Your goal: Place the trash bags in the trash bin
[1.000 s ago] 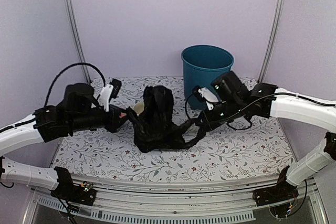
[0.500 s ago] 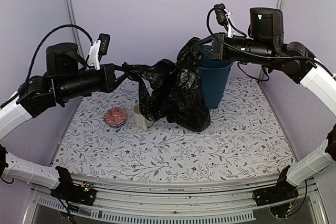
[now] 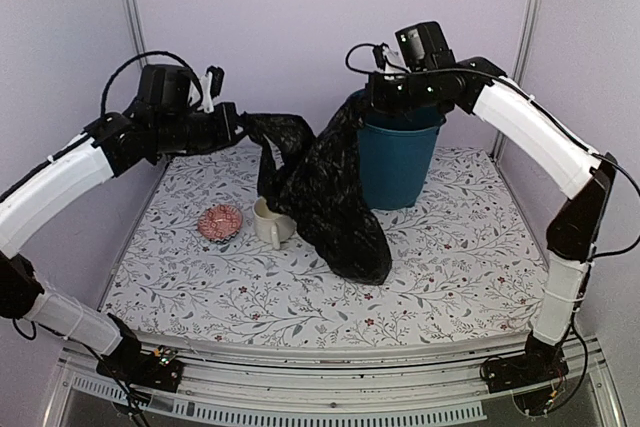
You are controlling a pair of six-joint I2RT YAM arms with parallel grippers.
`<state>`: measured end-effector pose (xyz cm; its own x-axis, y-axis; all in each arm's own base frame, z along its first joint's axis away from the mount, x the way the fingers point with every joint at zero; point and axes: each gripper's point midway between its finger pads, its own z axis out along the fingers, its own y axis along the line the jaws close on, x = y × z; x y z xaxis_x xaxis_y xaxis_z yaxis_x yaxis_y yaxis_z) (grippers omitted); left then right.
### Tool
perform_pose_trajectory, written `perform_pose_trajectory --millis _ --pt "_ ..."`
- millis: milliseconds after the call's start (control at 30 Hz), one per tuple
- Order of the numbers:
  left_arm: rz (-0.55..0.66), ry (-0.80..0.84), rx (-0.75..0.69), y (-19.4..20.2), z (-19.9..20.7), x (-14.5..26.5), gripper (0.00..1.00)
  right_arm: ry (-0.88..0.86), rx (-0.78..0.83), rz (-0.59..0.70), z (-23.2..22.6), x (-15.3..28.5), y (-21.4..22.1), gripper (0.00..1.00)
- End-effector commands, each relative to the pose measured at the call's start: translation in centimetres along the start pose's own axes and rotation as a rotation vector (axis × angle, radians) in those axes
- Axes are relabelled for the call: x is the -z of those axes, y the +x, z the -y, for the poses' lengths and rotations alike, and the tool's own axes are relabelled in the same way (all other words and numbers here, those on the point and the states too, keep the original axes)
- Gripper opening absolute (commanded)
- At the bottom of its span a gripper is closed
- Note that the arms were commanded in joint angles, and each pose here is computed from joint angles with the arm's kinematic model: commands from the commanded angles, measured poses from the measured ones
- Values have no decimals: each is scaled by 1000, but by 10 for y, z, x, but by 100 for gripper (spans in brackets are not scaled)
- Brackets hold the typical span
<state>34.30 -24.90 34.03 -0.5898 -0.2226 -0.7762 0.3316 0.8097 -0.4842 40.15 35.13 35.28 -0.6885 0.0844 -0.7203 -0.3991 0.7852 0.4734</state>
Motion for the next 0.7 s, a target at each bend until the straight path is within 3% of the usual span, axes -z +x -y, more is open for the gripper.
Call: perform_pose_trajectory --millis 0,133,167,200,267,333,400,500,533,600,667 --pt "338 140 -150 -125 62 70 0 -207 158 281 -80 79 -101 1" --pt "634 289 -379 -181 134 167 0 -337 300 502 -140 162 -117 1" --pt "685 311 -439 -179 148 184 0 -359 380 590 -162 201 -111 1" --pt "734 321 -489 -175 156 204 0 -361 518 617 -186 210 -86 1" --pt "716 291 -518 -150 148 196 0 -262 646 616 -182 202 -62 1" --pt "610 191 -518 -110 114 157 0 -159 656 516 -154 164 -34 1" --pt "424 72 -524 -42 64 96 0 4 682 380 -104 103 11 1" --pt "92 -5 -519 90 -7 30 0 357 677 58 23 14 102 1" --pt "23 -12 -494 120 -21 27 0 451 652 -129 72 0 145 1" --pt "-37 -1 -432 149 -28 39 0 565 453 -387 123 -1 205 1" --pt "5 51 -370 143 -15 64 0 503 390 -431 102 11 225 1"
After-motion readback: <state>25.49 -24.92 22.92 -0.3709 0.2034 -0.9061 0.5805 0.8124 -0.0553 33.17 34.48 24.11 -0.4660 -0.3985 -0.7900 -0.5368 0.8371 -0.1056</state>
